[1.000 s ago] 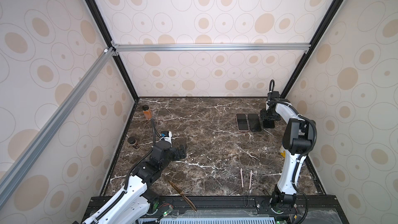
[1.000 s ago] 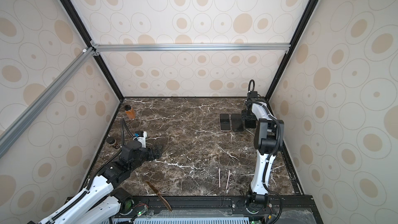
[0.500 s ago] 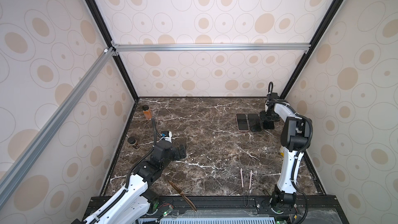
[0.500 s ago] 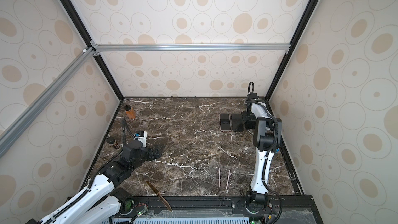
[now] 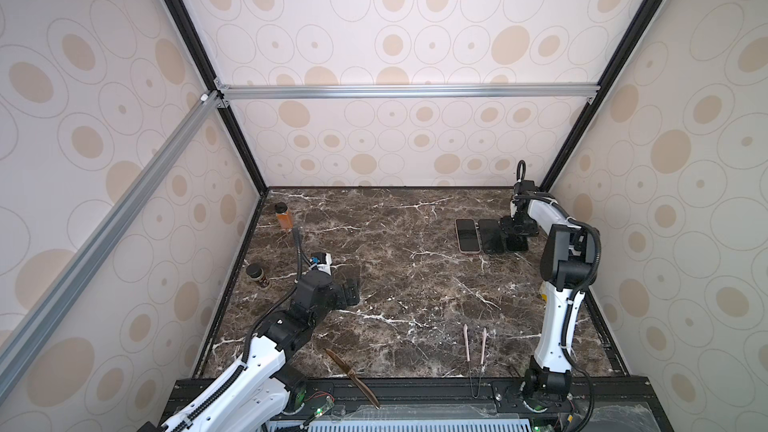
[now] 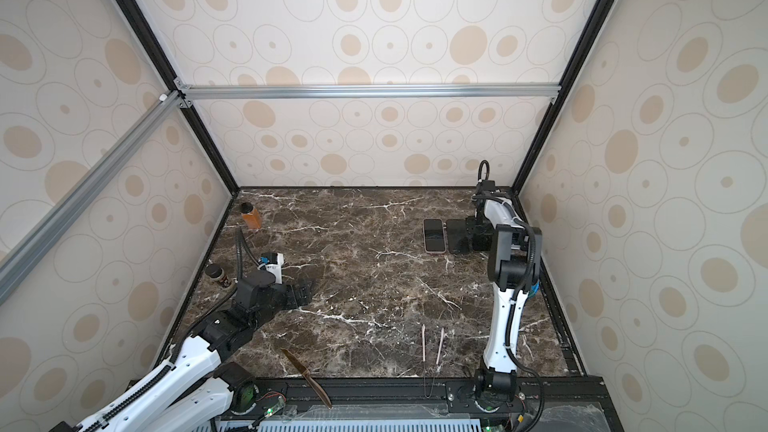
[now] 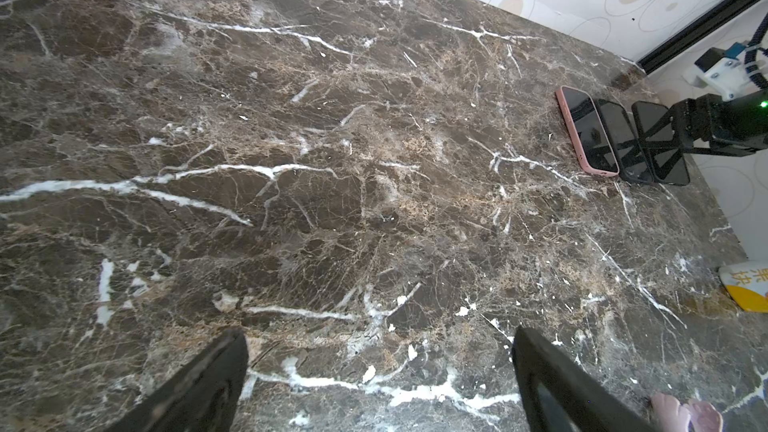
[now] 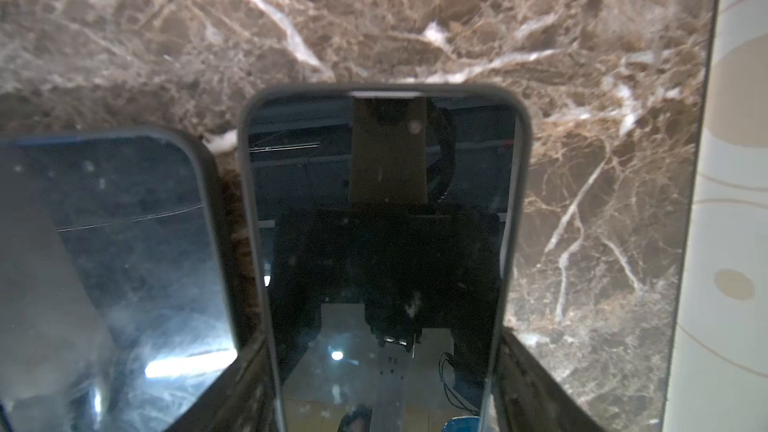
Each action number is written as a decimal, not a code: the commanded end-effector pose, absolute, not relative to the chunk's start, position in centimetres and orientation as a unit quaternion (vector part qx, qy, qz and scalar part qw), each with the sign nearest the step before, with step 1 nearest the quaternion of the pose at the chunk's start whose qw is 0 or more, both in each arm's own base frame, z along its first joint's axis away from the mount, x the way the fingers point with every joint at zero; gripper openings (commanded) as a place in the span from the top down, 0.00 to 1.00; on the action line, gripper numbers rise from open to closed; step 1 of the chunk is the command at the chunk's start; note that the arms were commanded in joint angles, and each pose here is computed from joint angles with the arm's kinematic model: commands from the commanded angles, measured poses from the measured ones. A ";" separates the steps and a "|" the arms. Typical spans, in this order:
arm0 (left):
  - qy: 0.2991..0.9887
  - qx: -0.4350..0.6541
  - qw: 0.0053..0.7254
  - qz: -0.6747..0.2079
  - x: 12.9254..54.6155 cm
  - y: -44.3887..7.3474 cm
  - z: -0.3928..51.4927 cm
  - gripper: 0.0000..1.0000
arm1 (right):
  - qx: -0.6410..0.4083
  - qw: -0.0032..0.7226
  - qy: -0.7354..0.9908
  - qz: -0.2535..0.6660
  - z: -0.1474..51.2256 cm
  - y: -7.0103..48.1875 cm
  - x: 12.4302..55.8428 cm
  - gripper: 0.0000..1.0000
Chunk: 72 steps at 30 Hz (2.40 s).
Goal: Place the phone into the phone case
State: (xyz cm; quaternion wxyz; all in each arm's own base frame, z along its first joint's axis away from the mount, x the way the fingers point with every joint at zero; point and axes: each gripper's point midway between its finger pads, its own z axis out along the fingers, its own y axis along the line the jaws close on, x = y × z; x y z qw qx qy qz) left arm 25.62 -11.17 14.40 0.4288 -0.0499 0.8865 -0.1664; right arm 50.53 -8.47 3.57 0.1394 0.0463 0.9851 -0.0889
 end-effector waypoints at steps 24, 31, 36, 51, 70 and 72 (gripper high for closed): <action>0.876 -0.054 0.451 -0.163 26.6 -11.1 16.2 0.00 | 0.060 0.128 0.986 -0.092 3.5 -9.0 50.5 0.30; 0.876 -0.054 0.451 -0.162 26.7 -11.0 16.3 0.00 | 0.066 0.132 0.984 -0.103 4.0 -9.4 50.5 0.25; 0.875 -0.054 0.453 -0.160 26.8 -11.0 16.2 0.00 | 0.067 0.135 0.983 -0.103 4.1 -9.4 50.4 0.23; 0.875 -0.055 0.455 -0.155 27.0 -10.9 16.3 0.00 | 0.064 0.133 0.984 -0.101 4.1 -9.2 50.3 0.16; 0.849 -0.105 0.518 0.016 31.4 -5.0 15.8 0.00 | 0.074 0.246 0.966 -0.029 13.4 -6.4 48.4 0.00; 0.843 -0.115 0.523 0.037 31.8 -3.9 15.1 0.00 | 0.074 0.272 0.959 -0.012 14.5 -5.7 47.7 0.01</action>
